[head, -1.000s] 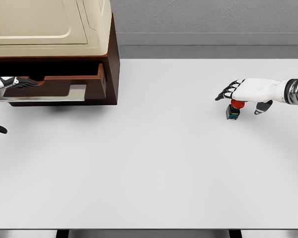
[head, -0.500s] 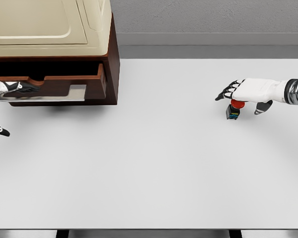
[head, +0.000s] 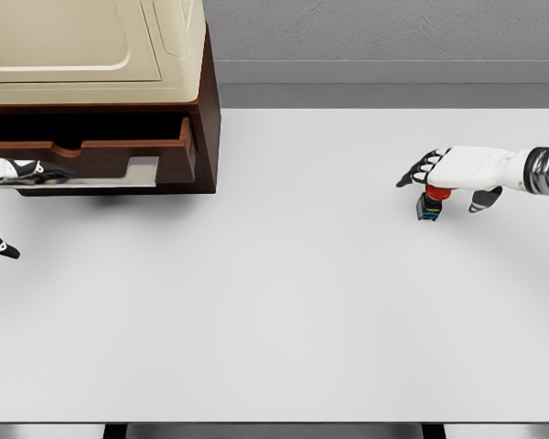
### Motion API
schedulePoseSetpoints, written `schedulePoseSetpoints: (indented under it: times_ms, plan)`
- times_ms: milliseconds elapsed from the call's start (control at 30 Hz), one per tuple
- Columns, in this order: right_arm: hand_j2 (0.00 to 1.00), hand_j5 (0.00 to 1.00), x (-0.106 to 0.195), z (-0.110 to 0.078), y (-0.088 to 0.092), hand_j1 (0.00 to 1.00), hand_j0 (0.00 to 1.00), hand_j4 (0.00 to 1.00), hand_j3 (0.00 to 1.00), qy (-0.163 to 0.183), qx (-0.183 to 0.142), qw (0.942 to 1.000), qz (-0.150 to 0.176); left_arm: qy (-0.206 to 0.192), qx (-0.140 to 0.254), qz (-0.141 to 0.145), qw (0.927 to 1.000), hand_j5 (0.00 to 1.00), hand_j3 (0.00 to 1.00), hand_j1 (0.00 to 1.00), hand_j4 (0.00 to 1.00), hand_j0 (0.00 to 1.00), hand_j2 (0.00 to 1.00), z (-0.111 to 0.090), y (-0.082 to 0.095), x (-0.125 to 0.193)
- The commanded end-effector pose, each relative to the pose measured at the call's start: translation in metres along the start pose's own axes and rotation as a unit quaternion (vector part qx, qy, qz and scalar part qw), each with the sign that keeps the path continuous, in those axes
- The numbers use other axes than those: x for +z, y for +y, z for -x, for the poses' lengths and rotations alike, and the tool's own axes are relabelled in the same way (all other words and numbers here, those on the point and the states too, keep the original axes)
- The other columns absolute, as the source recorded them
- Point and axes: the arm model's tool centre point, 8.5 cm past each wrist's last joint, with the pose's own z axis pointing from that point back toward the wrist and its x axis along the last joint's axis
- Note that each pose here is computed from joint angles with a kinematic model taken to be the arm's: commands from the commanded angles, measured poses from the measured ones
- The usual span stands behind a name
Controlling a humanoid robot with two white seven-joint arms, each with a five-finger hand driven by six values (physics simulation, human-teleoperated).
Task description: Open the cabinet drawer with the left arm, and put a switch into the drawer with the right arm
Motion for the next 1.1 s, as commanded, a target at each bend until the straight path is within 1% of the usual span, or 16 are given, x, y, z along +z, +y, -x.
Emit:
schedulePoseSetpoints:
  times_ms: [0, 100, 300, 400, 500, 767, 833, 867, 1067]
  plan:
    - [1.00, 1.00, 0.000, -0.002, -0.003, 1.00, 1.00, 1.00, 1.00, -0.002, 0.002, 1.0000, 0.004, 0.003, -0.002, 0.014, 0.9999, 1.00, 1.00, 1.00, 1.00, 1.00, 1.00, -0.001, -0.006, 0.003]
    - [1.00, 1.00, 0.000, -0.006, -0.004, 1.00, 1.00, 1.00, 1.00, -0.006, 0.007, 0.9999, 0.005, -0.002, -0.009, 0.021, 0.9997, 1.00, 1.00, 1.00, 1.00, 1.00, 1.00, -0.005, -0.009, 0.005]
    - [1.00, 1.00, 0.000, -0.006, -0.005, 1.00, 1.00, 1.00, 1.00, -0.007, 0.007, 0.9999, 0.006, 0.000, -0.015, 0.027, 0.9995, 1.00, 1.00, 1.00, 1.00, 1.00, 1.00, -0.005, -0.011, 0.012]
    - [1.00, 1.00, -0.001, -0.006, -0.004, 1.00, 1.00, 1.00, 1.00, -0.007, 0.007, 0.9999, 0.005, 0.002, -0.016, 0.035, 0.9993, 1.00, 1.00, 1.00, 1.00, 1.00, 1.00, -0.006, -0.015, 0.014]
    - [1.00, 1.00, -0.001, -0.006, -0.004, 1.00, 1.00, 1.00, 1.00, -0.007, 0.007, 0.9999, 0.005, 0.001, -0.020, 0.038, 0.9991, 1.00, 1.00, 1.00, 1.00, 1.00, 1.00, -0.010, -0.016, 0.016]
    - [1.00, 1.00, -0.001, -0.006, -0.003, 1.00, 1.00, 1.00, 1.00, -0.007, 0.007, 0.9999, 0.004, 0.005, -0.023, 0.042, 0.9989, 1.00, 1.00, 1.00, 1.00, 1.00, 1.00, -0.011, -0.017, 0.021]
    - [1.00, 1.00, 0.000, -0.006, -0.003, 1.00, 1.00, 1.00, 1.00, -0.007, 0.007, 0.9999, 0.004, 0.007, -0.028, 0.047, 0.9984, 1.00, 1.00, 1.00, 1.00, 1.00, 1.00, -0.016, -0.019, 0.026]
    - [1.00, 1.00, 0.000, -0.006, -0.003, 1.00, 1.00, 1.00, 1.00, -0.007, 0.007, 0.9999, 0.004, 0.006, -0.027, 0.051, 0.9983, 1.00, 1.00, 1.00, 1.00, 1.00, 1.00, -0.016, -0.021, 0.025]
    - [1.00, 1.00, 0.000, -0.006, -0.003, 1.00, 1.00, 1.00, 1.00, -0.007, 0.007, 0.9999, 0.004, 0.007, -0.028, 0.053, 0.9982, 1.00, 1.00, 1.00, 1.00, 1.00, 1.00, -0.017, -0.022, 0.026]
